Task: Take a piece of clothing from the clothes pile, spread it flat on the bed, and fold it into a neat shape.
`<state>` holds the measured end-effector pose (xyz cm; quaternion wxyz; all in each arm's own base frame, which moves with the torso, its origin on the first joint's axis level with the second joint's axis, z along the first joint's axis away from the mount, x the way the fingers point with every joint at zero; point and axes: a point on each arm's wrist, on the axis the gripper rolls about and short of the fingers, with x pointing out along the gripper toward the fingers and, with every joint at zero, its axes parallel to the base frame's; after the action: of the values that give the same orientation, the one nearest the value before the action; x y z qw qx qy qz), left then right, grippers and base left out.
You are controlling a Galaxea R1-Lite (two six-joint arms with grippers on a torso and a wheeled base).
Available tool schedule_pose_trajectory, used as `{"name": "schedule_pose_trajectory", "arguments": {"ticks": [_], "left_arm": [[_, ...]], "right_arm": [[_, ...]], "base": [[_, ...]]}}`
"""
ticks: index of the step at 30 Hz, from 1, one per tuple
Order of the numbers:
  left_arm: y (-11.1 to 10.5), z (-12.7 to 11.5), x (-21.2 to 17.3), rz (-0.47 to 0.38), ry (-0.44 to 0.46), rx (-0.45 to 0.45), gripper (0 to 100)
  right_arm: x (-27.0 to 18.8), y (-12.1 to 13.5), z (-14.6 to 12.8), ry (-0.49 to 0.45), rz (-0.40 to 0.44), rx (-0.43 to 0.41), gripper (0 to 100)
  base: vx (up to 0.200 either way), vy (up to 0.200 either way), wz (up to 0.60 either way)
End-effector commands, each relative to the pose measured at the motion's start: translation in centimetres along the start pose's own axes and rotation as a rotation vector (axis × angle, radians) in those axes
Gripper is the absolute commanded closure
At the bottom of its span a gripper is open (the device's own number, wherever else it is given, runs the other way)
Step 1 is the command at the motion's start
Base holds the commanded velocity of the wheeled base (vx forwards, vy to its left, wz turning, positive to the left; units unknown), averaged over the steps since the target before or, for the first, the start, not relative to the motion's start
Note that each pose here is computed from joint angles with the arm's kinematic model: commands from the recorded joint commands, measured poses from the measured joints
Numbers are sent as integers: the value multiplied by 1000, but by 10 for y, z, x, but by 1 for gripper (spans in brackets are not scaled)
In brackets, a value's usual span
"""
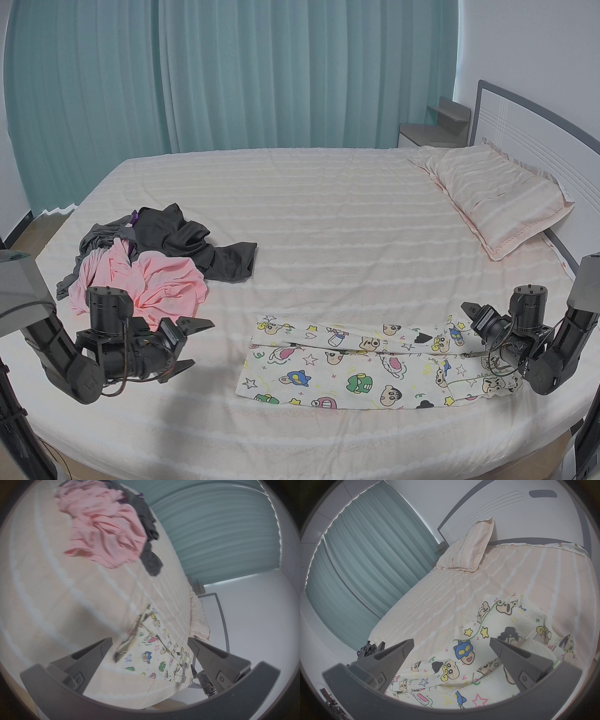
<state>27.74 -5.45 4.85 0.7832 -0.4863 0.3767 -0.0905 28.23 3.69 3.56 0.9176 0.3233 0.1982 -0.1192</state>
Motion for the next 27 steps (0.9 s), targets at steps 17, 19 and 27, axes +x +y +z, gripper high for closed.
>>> {"name": "schedule_pose_trajectory", "arguments": {"ticks": [17,19,27], "left_arm": [[-37,-15,134,-89,-11,458,0],[-32,-15,139,-80,-8,496,0],[-30,-14,147,-82,-9,530,0]], "right_arm": [[-10,9,-9,6,62,-14,0],[-11,9,-10,8,63,-16,0],[-10,9,-11,17,66,-16,0]], "base": [[0,0,0],[0,0,0],[0,0,0]]}}
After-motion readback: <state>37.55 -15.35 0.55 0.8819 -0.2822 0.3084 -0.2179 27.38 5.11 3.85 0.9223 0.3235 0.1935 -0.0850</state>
